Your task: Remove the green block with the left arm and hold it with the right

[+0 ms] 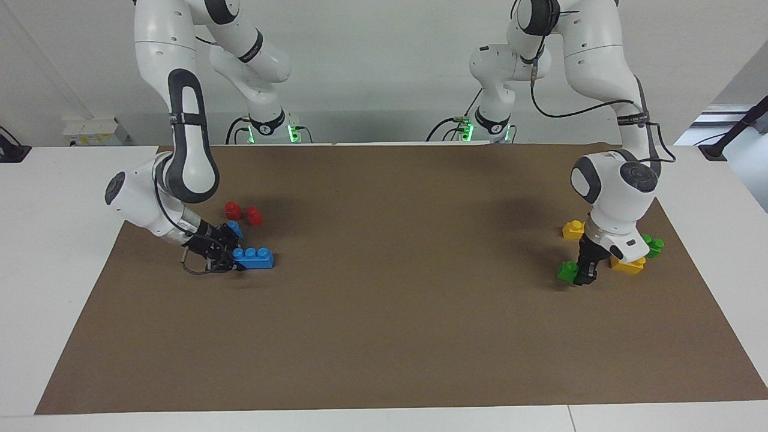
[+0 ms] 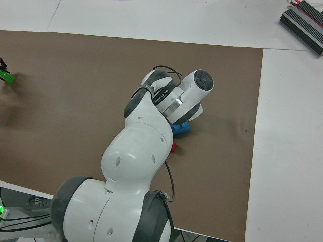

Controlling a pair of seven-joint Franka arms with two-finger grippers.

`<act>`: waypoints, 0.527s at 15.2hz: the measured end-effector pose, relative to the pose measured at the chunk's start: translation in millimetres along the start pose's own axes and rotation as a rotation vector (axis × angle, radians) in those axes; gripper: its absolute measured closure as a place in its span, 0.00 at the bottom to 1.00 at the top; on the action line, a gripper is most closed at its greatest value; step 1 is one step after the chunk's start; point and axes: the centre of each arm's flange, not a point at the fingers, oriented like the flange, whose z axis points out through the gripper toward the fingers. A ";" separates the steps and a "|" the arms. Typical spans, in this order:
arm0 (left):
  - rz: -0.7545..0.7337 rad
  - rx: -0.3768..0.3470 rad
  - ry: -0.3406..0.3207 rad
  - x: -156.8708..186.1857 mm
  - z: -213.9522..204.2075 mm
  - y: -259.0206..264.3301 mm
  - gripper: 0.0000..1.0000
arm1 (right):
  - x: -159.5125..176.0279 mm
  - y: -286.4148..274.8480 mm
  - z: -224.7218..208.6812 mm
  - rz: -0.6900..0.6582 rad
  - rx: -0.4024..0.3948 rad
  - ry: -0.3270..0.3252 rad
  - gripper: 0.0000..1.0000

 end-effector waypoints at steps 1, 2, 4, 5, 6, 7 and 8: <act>0.005 -0.003 0.002 0.5 -1.4 1.2 0.31 | 0.1 -0.5 -0.7 0.000 0.001 0.000 0.40; 0.009 -0.012 0.006 1.7 -5.1 4.2 0.19 | -0.1 -1.6 -2.3 -0.002 0.003 0.000 0.30; 0.016 -0.037 0.018 3.8 -18.3 13.2 0.01 | -2.5 -6.4 -9.2 -0.034 -0.011 0.016 0.10; 0.020 -0.047 0.022 3.9 -27.6 17.2 0.00 | -4.1 -9.8 -14.6 -0.057 -0.020 0.030 0.01; 0.026 -0.049 0.019 3.8 -37.8 20.0 0.00 | -6.2 -13.4 -20.8 -0.079 -0.031 0.041 0.00; 0.038 -0.048 0.015 3.4 -49.9 22.5 0.00 | -8.9 -17.1 -28.2 -0.105 -0.046 0.055 0.00; 0.058 -0.044 0.008 2.0 -63.3 25.0 0.00 | -12.7 -21.1 -37.4 -0.138 -0.065 0.074 0.00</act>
